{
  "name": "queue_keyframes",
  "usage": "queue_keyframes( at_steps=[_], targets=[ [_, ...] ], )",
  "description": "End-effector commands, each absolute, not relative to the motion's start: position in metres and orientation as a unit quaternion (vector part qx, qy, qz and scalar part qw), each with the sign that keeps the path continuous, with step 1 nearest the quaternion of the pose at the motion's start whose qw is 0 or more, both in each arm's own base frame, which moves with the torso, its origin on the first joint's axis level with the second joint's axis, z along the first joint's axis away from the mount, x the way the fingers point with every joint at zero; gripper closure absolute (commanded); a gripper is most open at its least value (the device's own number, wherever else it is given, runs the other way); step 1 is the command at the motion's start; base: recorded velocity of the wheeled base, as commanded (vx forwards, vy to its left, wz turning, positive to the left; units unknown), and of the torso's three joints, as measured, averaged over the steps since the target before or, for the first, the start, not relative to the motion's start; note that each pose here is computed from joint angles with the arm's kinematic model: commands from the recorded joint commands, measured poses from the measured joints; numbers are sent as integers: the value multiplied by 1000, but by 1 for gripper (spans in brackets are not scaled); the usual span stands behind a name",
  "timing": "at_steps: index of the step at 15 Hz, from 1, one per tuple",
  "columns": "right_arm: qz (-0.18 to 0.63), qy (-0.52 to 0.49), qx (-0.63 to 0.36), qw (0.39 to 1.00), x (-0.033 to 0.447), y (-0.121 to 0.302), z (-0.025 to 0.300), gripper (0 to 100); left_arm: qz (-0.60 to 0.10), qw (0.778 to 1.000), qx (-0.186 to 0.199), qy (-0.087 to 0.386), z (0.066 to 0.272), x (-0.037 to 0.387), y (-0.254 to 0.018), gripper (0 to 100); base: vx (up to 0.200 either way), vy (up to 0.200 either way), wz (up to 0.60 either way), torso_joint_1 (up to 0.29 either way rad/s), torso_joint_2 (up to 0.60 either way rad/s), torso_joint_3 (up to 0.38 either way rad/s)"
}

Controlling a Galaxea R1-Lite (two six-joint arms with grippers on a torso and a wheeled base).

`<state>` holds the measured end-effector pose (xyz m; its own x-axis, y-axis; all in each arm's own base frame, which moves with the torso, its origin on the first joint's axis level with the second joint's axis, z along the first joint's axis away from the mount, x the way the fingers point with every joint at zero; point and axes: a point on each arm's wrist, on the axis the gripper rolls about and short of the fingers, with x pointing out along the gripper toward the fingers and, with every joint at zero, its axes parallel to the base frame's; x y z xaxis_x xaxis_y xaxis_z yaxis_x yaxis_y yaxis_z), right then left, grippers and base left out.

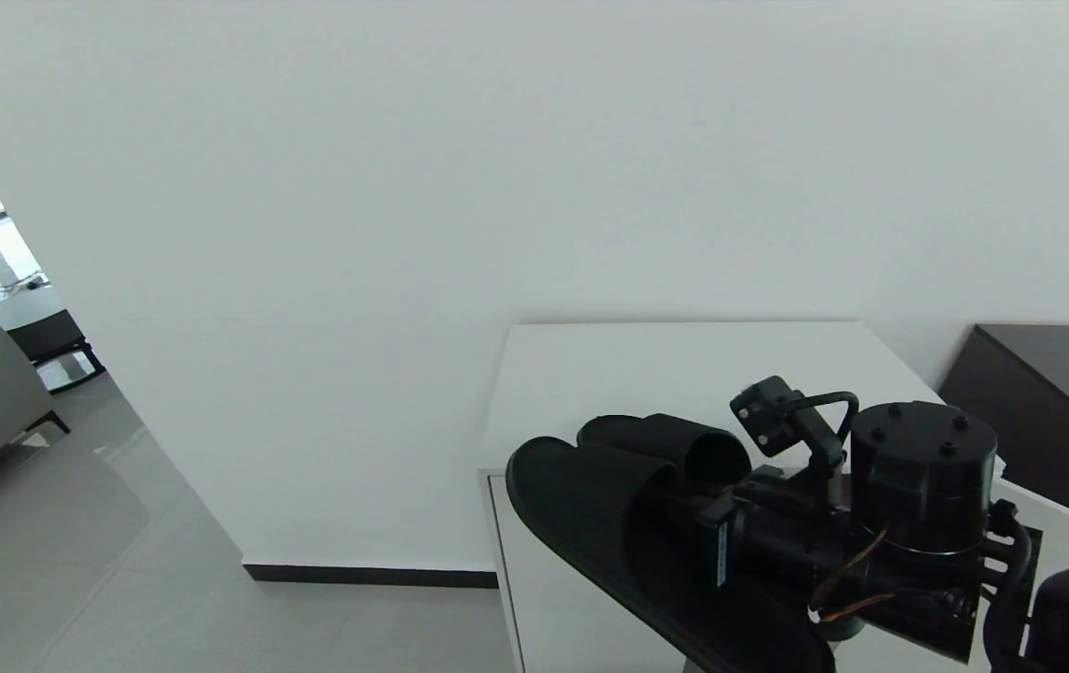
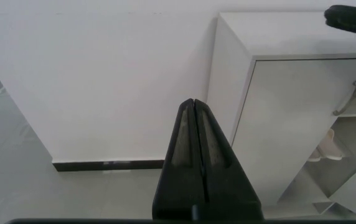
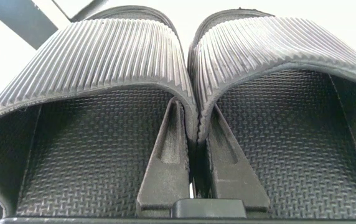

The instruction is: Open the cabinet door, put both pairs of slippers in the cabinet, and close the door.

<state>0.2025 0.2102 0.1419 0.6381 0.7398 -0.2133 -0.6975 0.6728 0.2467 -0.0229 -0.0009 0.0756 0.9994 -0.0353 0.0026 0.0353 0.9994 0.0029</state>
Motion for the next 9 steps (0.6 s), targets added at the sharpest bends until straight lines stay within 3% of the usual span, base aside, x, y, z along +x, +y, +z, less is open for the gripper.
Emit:
queue_keyframes(
  at_steps=[1,9],
  targets=[
    [400,146,72,902,199,208,145,100,-18,1000,2,-1,76,-23,-1,100,-200,0,0,17,7,-2],
    [418,163,66,891,195,205,137,100,-18,1000,1,-1,76,-23,-1,100,-200,0,0,1,2,5]
  ],
)
